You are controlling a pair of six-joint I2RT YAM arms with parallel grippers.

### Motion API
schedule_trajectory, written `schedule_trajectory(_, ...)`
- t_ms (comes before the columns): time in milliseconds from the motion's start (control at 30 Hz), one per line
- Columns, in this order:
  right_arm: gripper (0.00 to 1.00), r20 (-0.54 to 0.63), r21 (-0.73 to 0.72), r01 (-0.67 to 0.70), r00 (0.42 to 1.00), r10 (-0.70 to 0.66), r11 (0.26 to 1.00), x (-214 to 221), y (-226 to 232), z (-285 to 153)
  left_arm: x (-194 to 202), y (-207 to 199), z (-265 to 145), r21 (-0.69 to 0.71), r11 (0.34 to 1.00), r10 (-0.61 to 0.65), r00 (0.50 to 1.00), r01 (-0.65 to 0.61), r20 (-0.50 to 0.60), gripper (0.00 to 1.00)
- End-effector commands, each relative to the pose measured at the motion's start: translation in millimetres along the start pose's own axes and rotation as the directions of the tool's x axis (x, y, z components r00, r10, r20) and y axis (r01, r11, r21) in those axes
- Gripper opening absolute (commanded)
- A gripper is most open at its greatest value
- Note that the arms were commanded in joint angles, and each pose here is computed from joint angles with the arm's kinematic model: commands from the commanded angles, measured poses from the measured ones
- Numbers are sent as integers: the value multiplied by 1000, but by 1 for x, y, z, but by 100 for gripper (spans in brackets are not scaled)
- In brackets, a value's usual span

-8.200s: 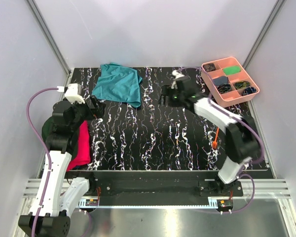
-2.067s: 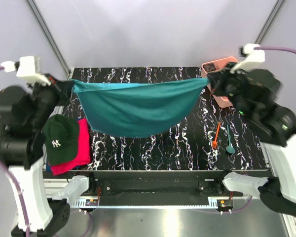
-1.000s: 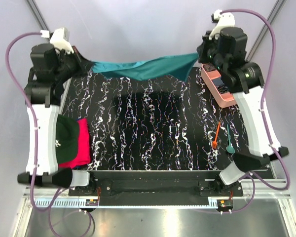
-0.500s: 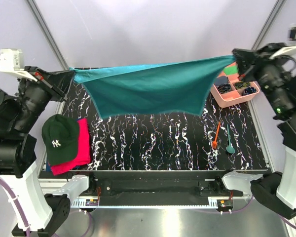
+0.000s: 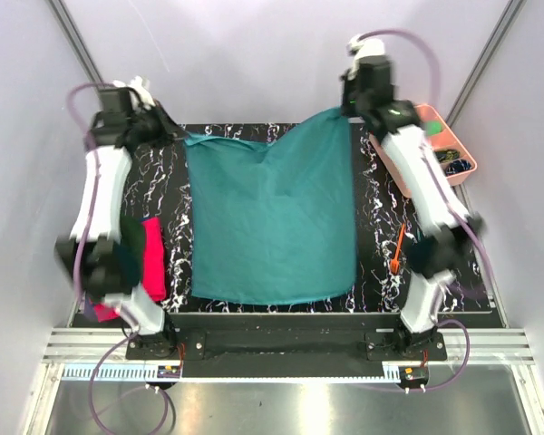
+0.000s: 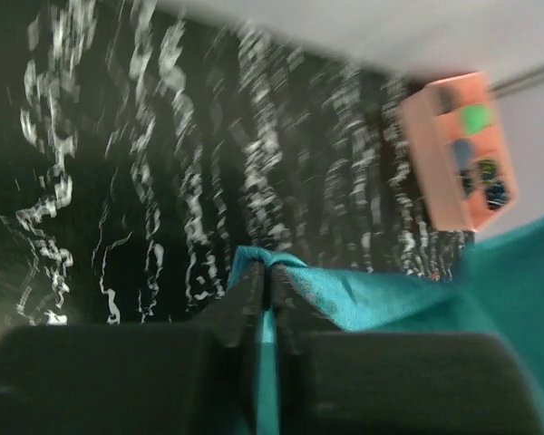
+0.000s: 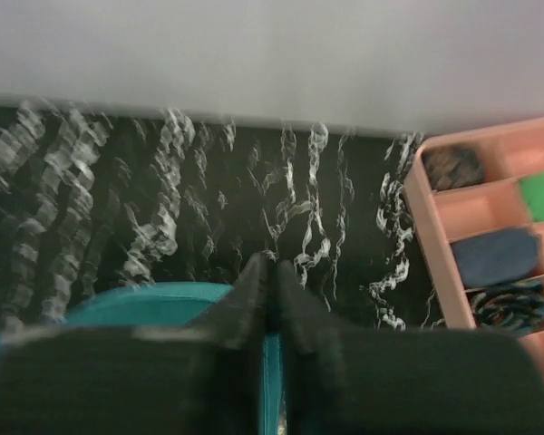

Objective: Fold the napkin, place the utensils inside, and roll it up
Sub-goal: Flatten the napkin out

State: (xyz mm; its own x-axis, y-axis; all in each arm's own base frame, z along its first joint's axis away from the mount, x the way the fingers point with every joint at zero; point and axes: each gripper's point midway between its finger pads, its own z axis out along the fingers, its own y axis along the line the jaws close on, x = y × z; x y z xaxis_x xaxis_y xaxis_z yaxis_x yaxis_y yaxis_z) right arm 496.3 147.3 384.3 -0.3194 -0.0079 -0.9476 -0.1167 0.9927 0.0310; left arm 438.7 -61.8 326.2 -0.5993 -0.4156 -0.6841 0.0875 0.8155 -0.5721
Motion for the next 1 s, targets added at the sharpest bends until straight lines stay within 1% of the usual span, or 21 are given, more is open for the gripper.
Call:
schedule_trajectory(0,28,-67,-58,25,997,-29,998,39,7,96,16,61,80,-22,990,-141,980,139,-138,54)
schedule_trajectory(33,56,-163,-75,31,986,-43,997,85,11,136,8,64,90,-14,989,-147,980,146,-136,62)
schedule_trajectory(67,69,-144,-134,24,989,-43,991,67,23,134,19,80,110,-35,984,-180,968,177,-176,66)
schedule_trajectory(100,75,-164,-150,25,985,-49,988,76,26,142,18,79,114,-30,983,-184,966,181,-179,72)
schedule_trajectory(133,81,-222,-203,11,973,-57,979,106,37,160,14,77,116,-27,984,-177,969,175,-174,74)
schedule_trajectory(233,84,-225,-232,-12,973,-42,973,96,43,148,8,79,107,-76,989,-134,982,125,-132,89)
schedule_trajectory(267,84,-275,-231,-23,960,-42,973,114,43,149,3,72,97,-76,992,-105,988,97,-110,90)
schedule_trajectory(333,84,-262,-240,-35,965,-30,970,96,43,124,9,74,88,-97,992,-93,990,82,-111,91)
schedule_trajectory(367,84,-336,-227,-57,942,-23,972,128,41,124,7,66,77,-85,995,-64,993,56,-98,91)
schedule_trajectory(400,84,-300,-230,-67,954,-5,971,106,41,100,17,67,73,-93,994,-63,991,52,-116,91)
schedule_trajectory(433,83,-314,-222,-86,949,12,971,111,40,91,21,64,69,-93,995,-50,992,39,-118,91)
schedule_trajectory(467,83,-392,-199,-129,919,41,971,147,38,85,20,54,55,-81,997,-12,995,3,-100,92)
schedule_trajectory(500,83,-364,-204,-151,929,68,967,131,37,60,33,57,53,-92,996,-9,992,-2,-124,92)
schedule_trajectory(533,82,-388,-201,-180,917,90,963,142,38,49,40,51,49,-81,996,11,991,-22,-134,92)
schedule_trajectory(567,81,-468,-169,-226,875,124,959,183,37,39,39,44,37,-81,995,45,993,-54,-112,92)
schedule_trajectory(633,78,-477,-153,-260,864,159,953,191,37,8,60,40,33,-81,995,53,989,-64,-138,92)
schedule_trajectory(667,77,-556,-104,-279,812,177,955,232,33,-6,60,31,23,-74,993,86,990,-95,-115,92)
schedule_trajectory(700,74,-560,-106,-286,809,180,952,236,37,-21,71,32,22,-78,991,98,987,-108,-131,92)
schedule_trajectory(767,71,-634,-56,-300,748,198,952,278,36,-41,80,20,12,-89,979,175,977,-186,-121,92)
schedule_trajectory(800,71,-640,-53,-302,742,199,952,283,38,-50,90,22,11,-99,975,188,973,-201,-135,92)
schedule_trajectory(967,66,-692,37,-259,690,212,965,326,32,-60,102,23,-5,-125,957,251,964,-261,-90,91)
